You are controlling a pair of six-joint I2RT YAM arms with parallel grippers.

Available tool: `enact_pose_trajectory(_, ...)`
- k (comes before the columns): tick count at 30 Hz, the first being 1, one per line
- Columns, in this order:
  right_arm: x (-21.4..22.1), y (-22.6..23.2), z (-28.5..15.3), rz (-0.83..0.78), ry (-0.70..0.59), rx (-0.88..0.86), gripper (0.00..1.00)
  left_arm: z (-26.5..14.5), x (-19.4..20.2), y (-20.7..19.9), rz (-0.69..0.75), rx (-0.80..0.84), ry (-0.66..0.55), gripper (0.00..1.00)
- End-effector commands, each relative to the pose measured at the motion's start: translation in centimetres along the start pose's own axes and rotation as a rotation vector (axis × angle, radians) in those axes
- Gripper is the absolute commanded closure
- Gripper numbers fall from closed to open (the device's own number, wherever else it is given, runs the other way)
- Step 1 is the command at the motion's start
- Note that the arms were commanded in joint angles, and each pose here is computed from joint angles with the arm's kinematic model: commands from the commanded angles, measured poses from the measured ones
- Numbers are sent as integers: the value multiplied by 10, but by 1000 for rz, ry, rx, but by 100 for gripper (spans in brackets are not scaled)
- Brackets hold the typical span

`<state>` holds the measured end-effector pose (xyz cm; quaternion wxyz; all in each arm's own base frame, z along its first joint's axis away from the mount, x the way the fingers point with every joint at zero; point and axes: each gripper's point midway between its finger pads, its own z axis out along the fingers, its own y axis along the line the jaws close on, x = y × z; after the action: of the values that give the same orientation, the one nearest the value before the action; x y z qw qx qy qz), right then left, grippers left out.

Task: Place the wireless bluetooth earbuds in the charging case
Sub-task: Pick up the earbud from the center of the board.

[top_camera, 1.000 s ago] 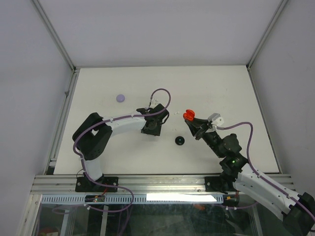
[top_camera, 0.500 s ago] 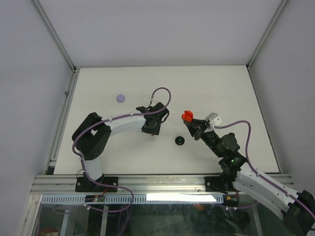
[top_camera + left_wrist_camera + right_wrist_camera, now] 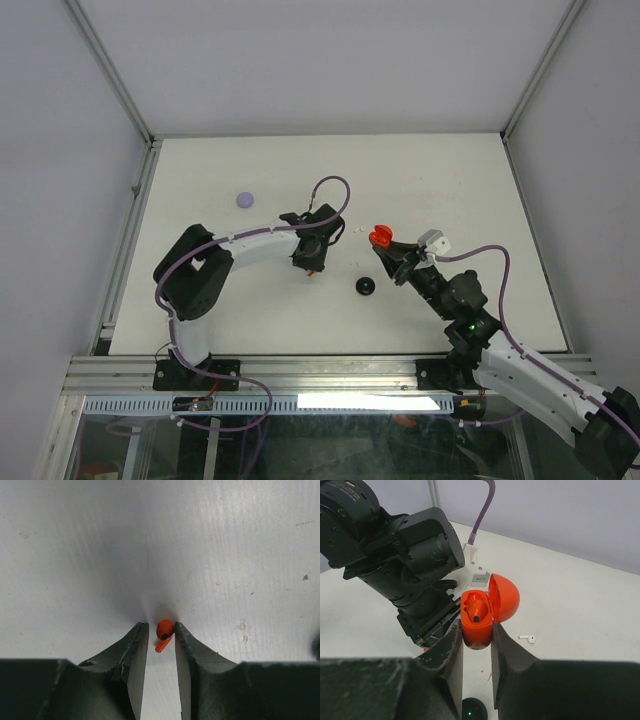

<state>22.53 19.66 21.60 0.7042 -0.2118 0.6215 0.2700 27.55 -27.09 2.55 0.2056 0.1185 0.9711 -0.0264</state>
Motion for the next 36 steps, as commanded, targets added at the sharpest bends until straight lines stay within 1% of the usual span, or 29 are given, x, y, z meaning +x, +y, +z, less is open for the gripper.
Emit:
enact_pose_trajectory(1,-24,4,2,15,-87,-17,100,1,-12,-8,12,35,-18,72)
enact_pose_trajectory(6,-24,4,2,10,-79,-17,100,6,-7,-6,16,32,2,77)
enact_pose_trajectory(10,-23,4,3,7,-73,-19,100,6,-4,-5,14,34,8,85)
enact_pose_trajectory(15,-21,9,5,7,-63,-46,100,-9,-17,-3,-12,44,-40,91)
enact_pose_trajectory(19,-20,15,8,6,-57,-76,100,-36,-40,-4,-48,79,-131,94)
enact_pose_trajectory(27,-26,19,15,3,-78,-100,100,-98,-84,-8,-82,168,-333,94)
enact_pose_trajectory(30,-30,24,16,-4,-95,-127,100,-129,-99,-13,-92,239,-424,94)
enact_pose_trajectory(36,-41,34,21,2,-148,-182,100,-198,-119,-25,-93,437,-613,94)
